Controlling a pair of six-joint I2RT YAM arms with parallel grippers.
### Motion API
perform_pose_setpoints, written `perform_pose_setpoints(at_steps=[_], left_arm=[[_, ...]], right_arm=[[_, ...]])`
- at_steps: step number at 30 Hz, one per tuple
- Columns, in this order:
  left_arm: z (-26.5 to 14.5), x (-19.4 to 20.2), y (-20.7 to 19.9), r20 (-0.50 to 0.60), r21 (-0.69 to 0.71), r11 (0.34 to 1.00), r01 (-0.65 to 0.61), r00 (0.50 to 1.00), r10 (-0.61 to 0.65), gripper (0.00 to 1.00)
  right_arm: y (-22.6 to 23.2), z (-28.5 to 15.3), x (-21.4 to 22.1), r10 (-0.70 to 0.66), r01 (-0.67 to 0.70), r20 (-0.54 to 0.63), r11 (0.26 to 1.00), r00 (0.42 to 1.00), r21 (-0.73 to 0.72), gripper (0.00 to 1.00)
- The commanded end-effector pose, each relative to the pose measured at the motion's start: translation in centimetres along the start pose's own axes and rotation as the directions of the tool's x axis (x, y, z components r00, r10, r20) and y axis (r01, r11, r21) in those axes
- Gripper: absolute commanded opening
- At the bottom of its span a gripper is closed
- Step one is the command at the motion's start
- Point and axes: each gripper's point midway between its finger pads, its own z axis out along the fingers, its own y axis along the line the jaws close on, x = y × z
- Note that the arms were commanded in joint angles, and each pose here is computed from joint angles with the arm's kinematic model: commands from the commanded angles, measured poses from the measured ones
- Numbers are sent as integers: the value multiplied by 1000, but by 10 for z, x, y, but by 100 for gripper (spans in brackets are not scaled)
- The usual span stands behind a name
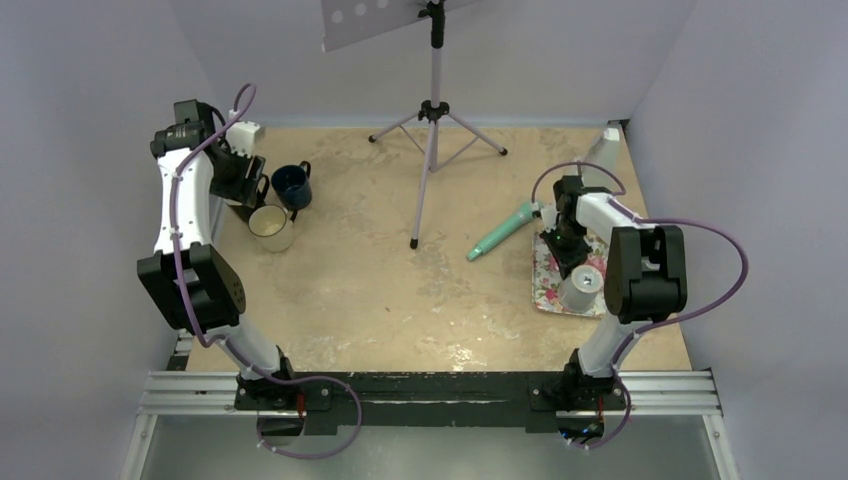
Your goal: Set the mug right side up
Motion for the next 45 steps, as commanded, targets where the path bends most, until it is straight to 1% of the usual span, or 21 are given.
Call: perform_pose_setpoints(at_steps=[1, 4, 8, 11, 14, 15, 17, 19, 21, 23, 24, 25, 26, 27, 28, 31, 33, 34, 35, 40, 45], left_arm=[[-32, -14, 3, 96, -41, 999, -18, 995, 22, 64], [-40, -16, -5, 116, -9, 1000, -16, 993, 17, 64], [-59, -24, -31, 175, 109, 994, -23, 985, 3, 65], [-81, -38, -60, 252, 243, 969, -32, 967, -31, 68], [-107, -54, -92, 331, 372, 926, -63, 941, -69, 68], [-118, -58, -104, 358, 419, 905, -78, 930, -85, 68], [-141, -64, -131, 408, 530, 839, -125, 905, -123, 69], [-159, -67, -161, 429, 648, 742, -172, 887, -169, 70], [-171, -64, -192, 424, 739, 636, -222, 887, -184, 70], [-176, -59, -221, 412, 788, 558, -260, 896, -163, 70], [-178, -56, -234, 406, 807, 523, -275, 901, -153, 70], [-180, -55, -244, 407, 818, 496, -291, 902, -142, 70], [-184, -54, -254, 407, 835, 459, -304, 902, -143, 71], [-185, -54, -258, 398, 849, 436, -298, 904, -156, 71], [-189, -55, -267, 395, 861, 407, -306, 905, -157, 71], [-195, -61, -278, 383, 881, 364, -303, 908, -171, 72], [-193, -64, -283, 391, 878, 363, -313, 906, -164, 72], [-190, -66, -286, 385, 879, 365, -307, 908, -163, 72], [-186, -69, -286, 381, 878, 373, -300, 909, -165, 72], [-168, -71, -289, 332, 893, 374, -251, 927, -172, 71], [-164, -70, -300, 296, 913, 339, -226, 940, -170, 69]], right_arm=[[-9, -21, -10, -17, 16, 57, 1000, 998, 28, 0], [-10, -39, -24, -9, 6, 144, 1000, 990, 23, 0], [-5, -82, -46, -8, 5, 309, 1000, 951, 12, 0], [8, -123, -68, -39, 44, 462, 999, 886, -1, 0], [27, -169, -86, -92, 106, 613, 994, 785, 14, 0], [38, -186, -93, -94, 123, 665, 992, 741, 3, 0], [64, -226, -110, -74, 162, 779, 986, 622, -36, 0], [99, -271, -128, -13, 222, 885, 970, 466, -103, 0], [134, -318, -143, 93, 289, 952, 940, 292, -180, 0], [170, -364, -149, 254, 383, 958, 878, 136, -287, 0], [187, -381, -150, 334, 441, 940, 835, 68, -329, 0], [202, -399, -148, 396, 501, 918, 792, 11, -348, 0], [214, -413, -148, 458, 549, 889, 750, -29, -369, 0], [225, -423, -148, 501, 587, 864, 714, -47, -381, 0], [235, -431, -151, 525, 614, 849, 687, -50, -388, 0], [266, -434, -169, 533, 651, 846, 638, 12, -411, 0], [282, -437, -174, 551, 684, 834, 594, 37, -423, 0], [286, -445, -174, 574, 710, 819, 567, 24, -418, 0], [289, -449, -174, 599, 722, 800, 540, 31, -432, 0], [300, -460, -182, 625, 754, 780, 496, 33, -430, 0], [315, -458, -186, 652, 782, 755, 435, 69, -447, 0]])
